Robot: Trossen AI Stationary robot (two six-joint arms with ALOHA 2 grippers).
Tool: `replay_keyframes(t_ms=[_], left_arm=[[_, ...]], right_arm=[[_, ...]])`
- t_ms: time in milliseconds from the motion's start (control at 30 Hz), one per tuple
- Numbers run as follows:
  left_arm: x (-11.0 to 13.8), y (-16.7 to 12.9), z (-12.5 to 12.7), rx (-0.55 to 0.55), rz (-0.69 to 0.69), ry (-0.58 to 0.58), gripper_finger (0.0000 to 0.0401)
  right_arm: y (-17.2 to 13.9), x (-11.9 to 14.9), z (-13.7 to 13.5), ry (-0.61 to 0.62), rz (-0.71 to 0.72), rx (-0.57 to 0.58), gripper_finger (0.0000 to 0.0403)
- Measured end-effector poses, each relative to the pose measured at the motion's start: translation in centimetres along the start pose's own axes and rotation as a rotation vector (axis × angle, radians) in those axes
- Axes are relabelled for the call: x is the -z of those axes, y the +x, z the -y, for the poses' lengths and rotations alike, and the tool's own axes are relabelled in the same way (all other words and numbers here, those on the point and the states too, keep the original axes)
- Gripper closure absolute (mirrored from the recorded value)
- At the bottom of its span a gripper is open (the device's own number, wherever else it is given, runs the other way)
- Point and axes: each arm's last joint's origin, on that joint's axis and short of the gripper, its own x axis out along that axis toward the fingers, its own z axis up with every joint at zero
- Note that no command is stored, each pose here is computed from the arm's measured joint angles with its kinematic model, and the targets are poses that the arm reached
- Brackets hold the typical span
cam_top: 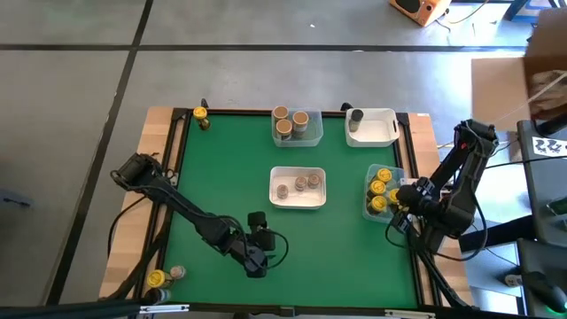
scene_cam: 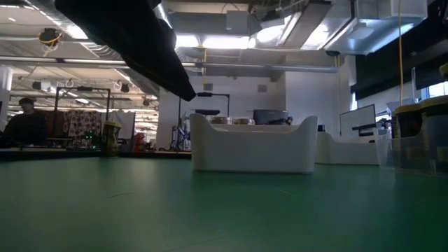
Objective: Sort spices by type
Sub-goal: Put the yellow seasoning can into the bottom transparent bin
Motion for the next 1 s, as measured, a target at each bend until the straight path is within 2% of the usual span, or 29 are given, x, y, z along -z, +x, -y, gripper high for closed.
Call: replay_keyframes(t_ms=[133, 333, 600, 767, 1000], left_arm=[[0.0, 0.0, 0.0, 0.002, 0.004, 0.000, 0.0082], [-0.1, 0.0, 0.0, 0.005, 0.010, -0.004, 0.0082], [-0.1, 0.0, 0.0, 0.005, 0.010, -0.003, 0.0082], [-0.1, 0.0, 0.0, 0.005, 0.010, -0.003, 0.0082], [-0.1, 0.0, 0.0, 0.006, 0.010, -0.003, 0.0082]], right_arm=[[0.0, 0.0, -0.2, 0.028, 0.014, -0.004, 0.0174], [0.2, 0.1, -0.4, 0.139, 0.018, 0.006, 0.0172], [1.6, 1.1, -1.1, 0.239, 0.053, 0.072, 0.0172], [2.0, 1.5, -1.8, 0.273, 0.091, 0.128, 0.0171], [2.4, 2.0, -2.4, 0.238, 0.053, 0.167, 0.0172]])
